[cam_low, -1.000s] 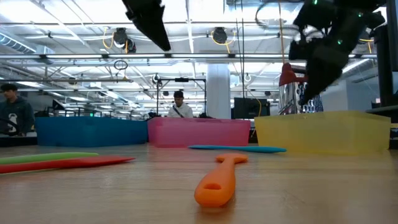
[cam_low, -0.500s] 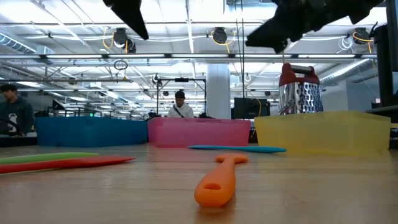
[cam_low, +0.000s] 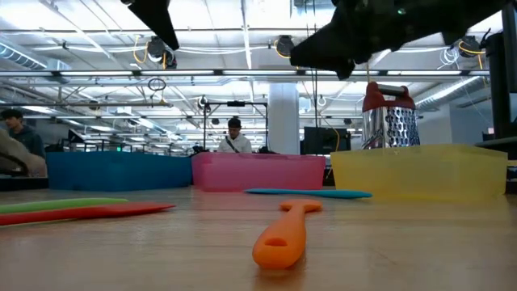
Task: Pick & Place Kitchen Items
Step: Put the blue spatula into the yellow bin
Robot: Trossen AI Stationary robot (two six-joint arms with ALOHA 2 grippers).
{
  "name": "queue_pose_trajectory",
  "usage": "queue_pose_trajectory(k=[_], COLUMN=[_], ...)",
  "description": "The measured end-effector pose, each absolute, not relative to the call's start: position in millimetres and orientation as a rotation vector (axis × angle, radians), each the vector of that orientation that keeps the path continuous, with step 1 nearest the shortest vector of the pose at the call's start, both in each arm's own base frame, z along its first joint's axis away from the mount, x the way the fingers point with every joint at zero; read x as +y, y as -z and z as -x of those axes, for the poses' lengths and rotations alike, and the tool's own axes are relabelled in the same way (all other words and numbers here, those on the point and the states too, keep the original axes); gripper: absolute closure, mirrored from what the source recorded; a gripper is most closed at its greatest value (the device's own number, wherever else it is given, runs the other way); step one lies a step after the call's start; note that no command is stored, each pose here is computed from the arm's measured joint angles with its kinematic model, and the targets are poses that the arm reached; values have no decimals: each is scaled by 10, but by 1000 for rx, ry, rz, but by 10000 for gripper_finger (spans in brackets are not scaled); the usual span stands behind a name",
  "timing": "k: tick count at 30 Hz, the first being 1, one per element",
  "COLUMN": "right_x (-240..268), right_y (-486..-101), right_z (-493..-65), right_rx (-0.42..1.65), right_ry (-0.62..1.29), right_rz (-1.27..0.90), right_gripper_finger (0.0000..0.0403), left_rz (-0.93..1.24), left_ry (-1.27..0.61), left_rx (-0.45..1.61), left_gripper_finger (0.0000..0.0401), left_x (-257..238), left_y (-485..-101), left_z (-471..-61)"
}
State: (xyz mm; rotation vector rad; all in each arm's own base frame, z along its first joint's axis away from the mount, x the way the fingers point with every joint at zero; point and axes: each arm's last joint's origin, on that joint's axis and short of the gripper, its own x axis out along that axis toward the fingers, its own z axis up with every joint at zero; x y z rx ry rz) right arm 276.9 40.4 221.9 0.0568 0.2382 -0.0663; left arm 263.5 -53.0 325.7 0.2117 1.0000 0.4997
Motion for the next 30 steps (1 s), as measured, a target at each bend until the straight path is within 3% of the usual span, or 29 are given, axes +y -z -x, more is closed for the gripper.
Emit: queue_pose_trajectory(k=[10, 18, 30], right_x=[805, 822, 905], right_y=[-1975, -1742, -1480], right_z=[-2682, -2673, -2689], right_rx=[347, 450, 503], right_ry=[258, 339, 412], right_rz=[22, -169, -305], right_gripper_finger=[286, 262, 277], left_rz=[-192, -141, -142], left_ry=[-573, -593, -611], left_rx=[967, 948, 938], left_gripper_finger=[265, 265, 265], left_x=[-517, -519, -516], left_y=[-3300, -3302, -3304], left_z=[-2568, -2572, -2572])
